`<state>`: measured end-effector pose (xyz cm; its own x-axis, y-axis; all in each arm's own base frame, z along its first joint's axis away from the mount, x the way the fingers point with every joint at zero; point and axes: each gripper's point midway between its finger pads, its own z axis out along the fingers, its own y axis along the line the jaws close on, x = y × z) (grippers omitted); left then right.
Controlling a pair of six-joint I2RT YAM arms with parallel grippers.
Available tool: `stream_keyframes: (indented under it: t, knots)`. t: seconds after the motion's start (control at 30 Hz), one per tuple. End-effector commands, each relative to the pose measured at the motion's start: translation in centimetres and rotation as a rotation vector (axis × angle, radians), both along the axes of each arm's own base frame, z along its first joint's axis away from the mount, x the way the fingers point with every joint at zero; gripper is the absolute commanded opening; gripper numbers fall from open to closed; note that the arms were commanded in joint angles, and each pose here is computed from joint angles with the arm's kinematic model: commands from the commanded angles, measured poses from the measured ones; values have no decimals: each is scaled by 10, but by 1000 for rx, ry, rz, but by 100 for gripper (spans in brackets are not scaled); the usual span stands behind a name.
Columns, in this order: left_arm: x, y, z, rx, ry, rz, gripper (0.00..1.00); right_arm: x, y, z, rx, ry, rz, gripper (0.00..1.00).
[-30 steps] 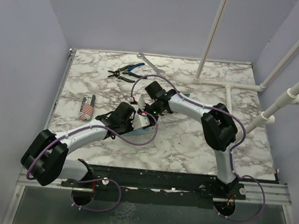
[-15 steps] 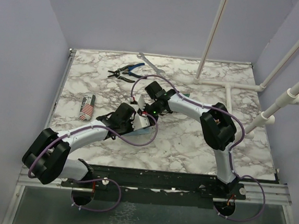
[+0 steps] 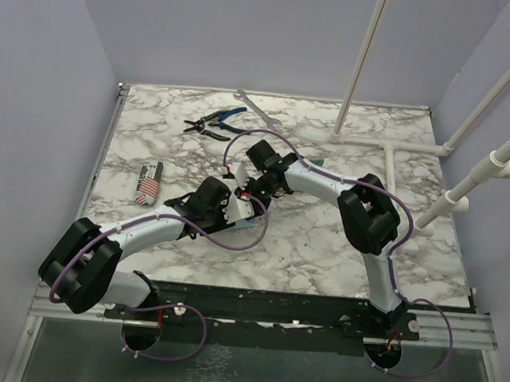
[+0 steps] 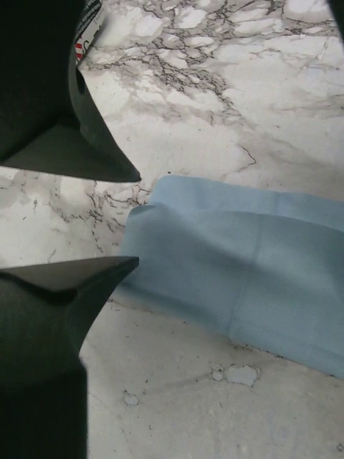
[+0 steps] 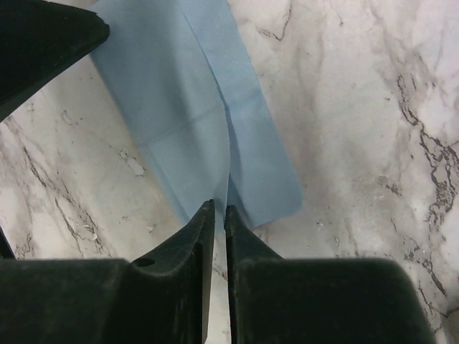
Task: Organize the sunglasses
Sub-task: Fold the glasses cleaning cloth at the center of the board.
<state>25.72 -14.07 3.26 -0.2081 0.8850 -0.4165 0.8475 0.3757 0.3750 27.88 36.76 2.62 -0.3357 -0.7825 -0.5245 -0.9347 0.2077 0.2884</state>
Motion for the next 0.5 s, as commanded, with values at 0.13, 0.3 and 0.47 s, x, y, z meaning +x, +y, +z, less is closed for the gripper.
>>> stream_keyframes:
  t: [0.13,0.3,0.47]
  knots:
    - [20,15,17,38,-101,58,63,31,-11,-3,-57,-38,-154,17]
    - [25,18,41,-25,-134,62,74,49,-22,13,-25,-68,-241,27]
    - [-11,-1,52,-193,-55,-126,86,45,-21,50,167,-234,-97,58]
